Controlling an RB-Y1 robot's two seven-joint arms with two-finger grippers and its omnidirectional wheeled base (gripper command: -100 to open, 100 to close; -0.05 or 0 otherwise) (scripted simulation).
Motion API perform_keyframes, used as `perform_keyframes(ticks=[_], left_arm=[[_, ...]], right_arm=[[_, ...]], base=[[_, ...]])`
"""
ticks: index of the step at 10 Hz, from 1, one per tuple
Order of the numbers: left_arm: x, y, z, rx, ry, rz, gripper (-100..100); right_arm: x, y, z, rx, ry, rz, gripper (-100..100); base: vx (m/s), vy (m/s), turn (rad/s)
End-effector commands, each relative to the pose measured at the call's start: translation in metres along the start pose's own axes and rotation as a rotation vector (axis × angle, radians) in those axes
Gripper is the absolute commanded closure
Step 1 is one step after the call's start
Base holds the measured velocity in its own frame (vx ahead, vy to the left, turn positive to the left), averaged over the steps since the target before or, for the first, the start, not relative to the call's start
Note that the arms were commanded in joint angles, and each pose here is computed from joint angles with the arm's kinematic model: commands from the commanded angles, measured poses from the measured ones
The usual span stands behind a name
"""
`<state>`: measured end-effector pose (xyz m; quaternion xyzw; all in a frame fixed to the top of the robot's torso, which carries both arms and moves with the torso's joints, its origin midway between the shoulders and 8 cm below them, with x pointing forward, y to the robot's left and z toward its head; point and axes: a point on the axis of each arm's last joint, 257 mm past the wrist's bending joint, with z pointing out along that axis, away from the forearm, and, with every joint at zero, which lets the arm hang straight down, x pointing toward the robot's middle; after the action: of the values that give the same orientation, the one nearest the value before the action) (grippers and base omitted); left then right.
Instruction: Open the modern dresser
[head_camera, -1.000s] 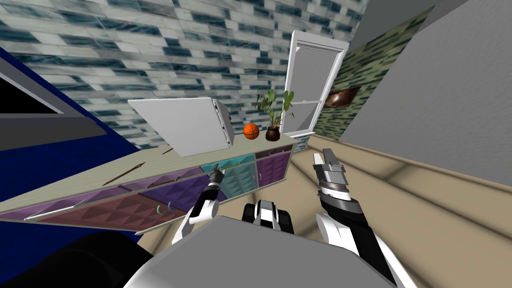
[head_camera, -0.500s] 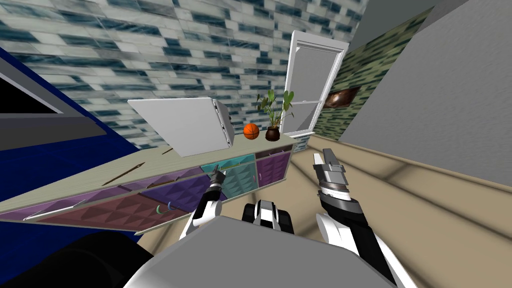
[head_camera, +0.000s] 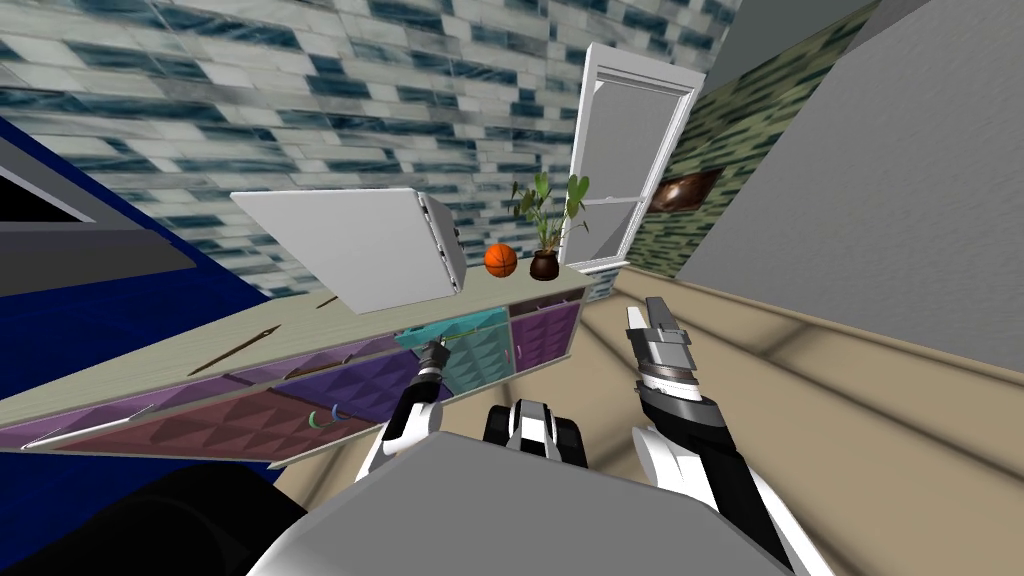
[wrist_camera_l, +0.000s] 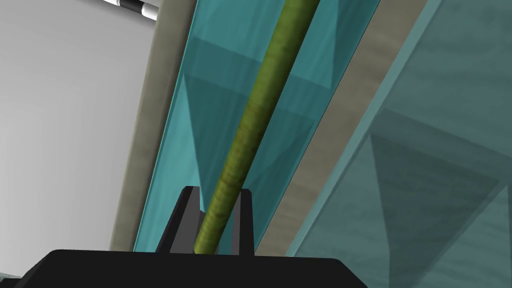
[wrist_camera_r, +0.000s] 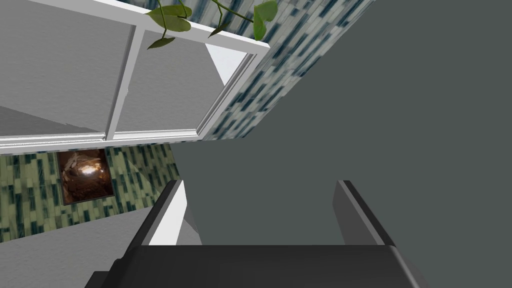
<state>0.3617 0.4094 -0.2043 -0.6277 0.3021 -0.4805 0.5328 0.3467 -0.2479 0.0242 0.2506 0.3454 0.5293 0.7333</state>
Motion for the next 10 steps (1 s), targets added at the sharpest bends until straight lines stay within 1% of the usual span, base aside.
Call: perform_keyframes(ticks=[1,2,3,4,10], left_arm=[[0.002,-0.006,-0.003,0.009,0.004,-0.004,100],[0.002,-0.008,-0.005,0.010,0.005,-0.005,100],[0.000,0.000,-0.006,-0.010,-0.001,-0.005,100],[-0.003,-0.006,-0.013,-0.023,-0.009,-0.007,-100],[-0.002,-0.040,-0.029,-0.019,-0.017,-0.010,-100]], right_arm=[[0.000,0.000,0.000,0.000,0.000,0.000,0],[0.000,0.000,0.000,0.000,0.000,0.000,0],[0.000,0.000,0.000,0.000,0.000,0.000,0],[0.000,0.000,0.000,0.000,0.000,0.000,0],[0.000,0.000,0.000,0.000,0.000,0.000,0]], base=[[-0.168,-0.092,0.006],[-0.180,-0.092,0.006],[-0.084,-0.044,-0.008],[0.002,-0.007,-0.028],[0.034,0.004,-0.018]])
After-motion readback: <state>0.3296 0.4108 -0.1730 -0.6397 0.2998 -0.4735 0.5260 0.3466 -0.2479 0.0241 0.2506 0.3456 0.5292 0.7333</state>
